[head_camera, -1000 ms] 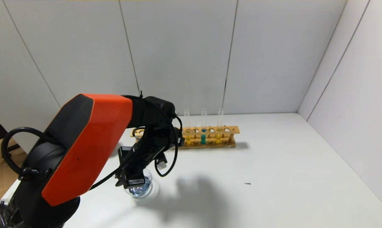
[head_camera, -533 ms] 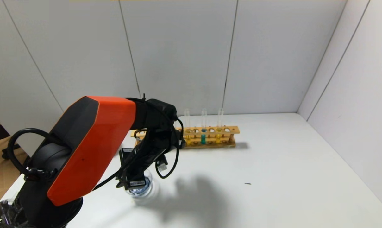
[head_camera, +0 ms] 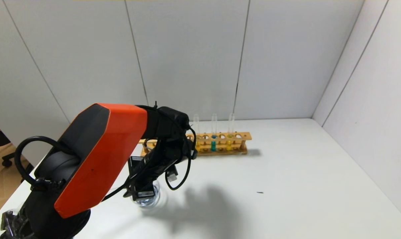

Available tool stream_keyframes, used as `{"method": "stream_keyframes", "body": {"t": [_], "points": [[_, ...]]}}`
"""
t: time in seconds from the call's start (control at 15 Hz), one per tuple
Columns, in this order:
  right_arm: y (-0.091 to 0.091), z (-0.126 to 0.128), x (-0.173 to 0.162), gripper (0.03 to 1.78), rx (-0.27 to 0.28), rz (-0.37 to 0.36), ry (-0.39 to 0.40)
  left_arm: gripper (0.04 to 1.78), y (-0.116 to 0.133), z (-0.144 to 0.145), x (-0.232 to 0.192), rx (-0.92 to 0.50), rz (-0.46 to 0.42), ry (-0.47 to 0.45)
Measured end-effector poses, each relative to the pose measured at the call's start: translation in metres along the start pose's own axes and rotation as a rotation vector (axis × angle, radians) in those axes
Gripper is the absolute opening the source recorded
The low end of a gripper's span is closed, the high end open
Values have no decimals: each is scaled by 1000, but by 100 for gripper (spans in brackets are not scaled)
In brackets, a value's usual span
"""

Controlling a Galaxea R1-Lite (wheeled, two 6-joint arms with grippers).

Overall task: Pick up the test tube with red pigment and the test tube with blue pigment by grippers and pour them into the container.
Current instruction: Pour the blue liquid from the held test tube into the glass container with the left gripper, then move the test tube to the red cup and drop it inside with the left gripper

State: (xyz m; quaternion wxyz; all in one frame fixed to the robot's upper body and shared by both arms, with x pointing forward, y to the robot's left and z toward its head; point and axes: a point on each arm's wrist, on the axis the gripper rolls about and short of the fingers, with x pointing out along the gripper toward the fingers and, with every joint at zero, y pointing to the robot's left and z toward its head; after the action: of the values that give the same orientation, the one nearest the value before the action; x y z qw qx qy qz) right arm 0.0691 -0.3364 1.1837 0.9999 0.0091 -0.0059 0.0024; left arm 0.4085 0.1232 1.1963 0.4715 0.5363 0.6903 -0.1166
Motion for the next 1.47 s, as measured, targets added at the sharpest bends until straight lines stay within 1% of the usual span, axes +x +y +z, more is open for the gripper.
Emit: {"method": "stream_keyframes", "body": {"t": [0.4, 0.6, 0.73, 0.93, 1.13, 1.27, 1.47], "points": [[0, 0, 0, 171, 0, 0, 0, 31, -2, 1, -1, -37, -1, -3], [0, 0, 0, 171, 0, 0, 0, 31, 0, -5, -6, -67, 0, -22], [0, 0, 0, 171, 0, 0, 0, 31, 3, -12, -14, -128, 1, -47], [0, 0, 0, 171, 0, 0, 0, 31, 4, -25, -24, -257, -55, -94], [0, 0, 0, 171, 0, 0, 0, 31, 2, -34, -33, -357, -65, -118], [0, 0, 0, 171, 0, 0, 0, 31, -2, -39, -36, -382, -66, -115], [0, 0, 0, 171, 0, 0, 0, 31, -8, -43, -36, -368, -63, -104]]}}
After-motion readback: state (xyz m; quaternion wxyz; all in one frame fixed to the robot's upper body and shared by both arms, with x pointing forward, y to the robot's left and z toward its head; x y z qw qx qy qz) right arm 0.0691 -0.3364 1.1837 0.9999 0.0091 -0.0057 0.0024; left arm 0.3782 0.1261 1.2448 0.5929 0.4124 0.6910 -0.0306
